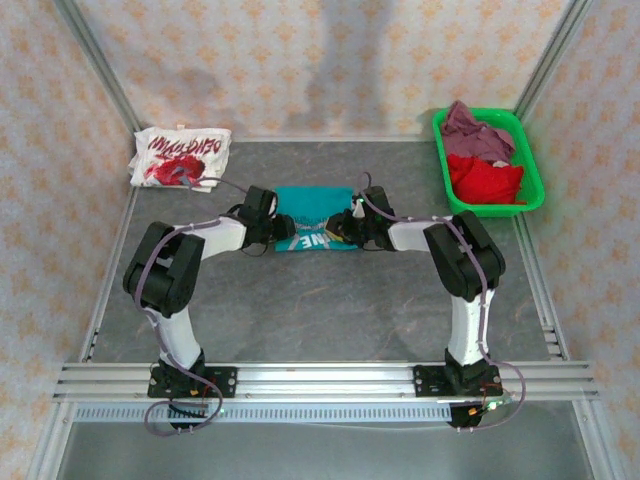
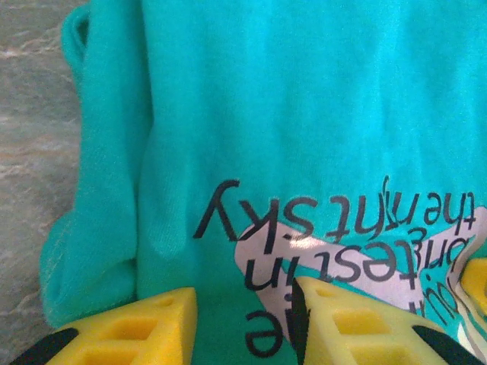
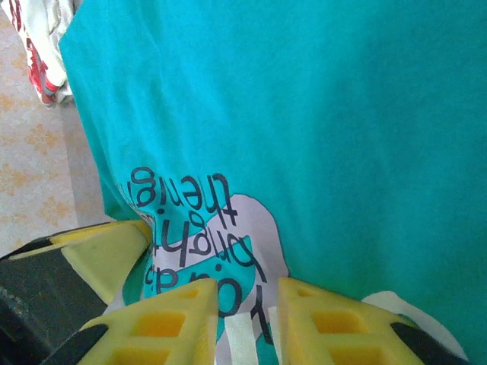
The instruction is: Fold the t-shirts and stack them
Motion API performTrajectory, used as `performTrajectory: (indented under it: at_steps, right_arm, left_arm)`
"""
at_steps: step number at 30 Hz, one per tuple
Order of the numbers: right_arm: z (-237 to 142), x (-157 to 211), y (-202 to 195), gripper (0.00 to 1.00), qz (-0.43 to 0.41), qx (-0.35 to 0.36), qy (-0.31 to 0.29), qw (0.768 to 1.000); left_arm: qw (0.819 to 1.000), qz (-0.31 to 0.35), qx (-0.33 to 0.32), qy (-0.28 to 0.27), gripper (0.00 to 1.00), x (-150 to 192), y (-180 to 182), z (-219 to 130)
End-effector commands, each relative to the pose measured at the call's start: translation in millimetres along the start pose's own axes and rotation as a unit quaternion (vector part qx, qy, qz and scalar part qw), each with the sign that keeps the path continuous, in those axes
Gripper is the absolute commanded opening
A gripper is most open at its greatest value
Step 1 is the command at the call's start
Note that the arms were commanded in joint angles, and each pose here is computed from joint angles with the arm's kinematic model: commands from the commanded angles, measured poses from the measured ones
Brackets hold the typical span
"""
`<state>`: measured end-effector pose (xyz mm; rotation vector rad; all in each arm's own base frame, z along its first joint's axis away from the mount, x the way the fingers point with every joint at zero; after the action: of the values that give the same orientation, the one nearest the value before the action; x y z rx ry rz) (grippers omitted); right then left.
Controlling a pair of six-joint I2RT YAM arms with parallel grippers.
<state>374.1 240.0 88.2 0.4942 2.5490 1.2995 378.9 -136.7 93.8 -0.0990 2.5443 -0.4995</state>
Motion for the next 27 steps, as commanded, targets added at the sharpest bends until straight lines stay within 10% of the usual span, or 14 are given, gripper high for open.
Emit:
performTrajectory:
  at_steps: [1,5,9,27]
  right_arm:
    - [-17.4,-5.6,19.8,0.28,-0.017,-0.017,-0.017,1.000]
    - [-43.6,-9.7,44.2,0.35,-0.041,-0.023,-0.045,0.998]
    - [-66.8,-21.9,42.9,0.40,-0.038,-0.018,-0.094,0.995]
    - [-74.3,-17.7,20.8,0.42,-0.033,-0.006,-0.101,0.994]
  left_arm:
    - [1.000,-0.003,-0.011,-0.024,0.40,-13.2,4.2,-29.2]
    - [0.998,-0.021,-0.015,-0.053,0.47,-30.3,5.8,-61.8]
    - [0.998,-0.029,-0.036,-0.044,0.77,-39.6,14.6,-70.3]
    - [0.998,-0.003,-0.037,0.057,0.89,-33.4,-1.4,7.6]
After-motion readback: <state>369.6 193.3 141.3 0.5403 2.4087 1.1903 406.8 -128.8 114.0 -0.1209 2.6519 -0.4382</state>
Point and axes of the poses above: each hand's point on the last joint's axis, 136 mm out from that joint toward the fingers, its own z axis out along the fingers, its own y axis along the line the jaws close on, x = y × z, the point moved 7 cm from there along -z, back along the fingers, and after that the axes turned 8 degrees about z, right-handed, at the moved point
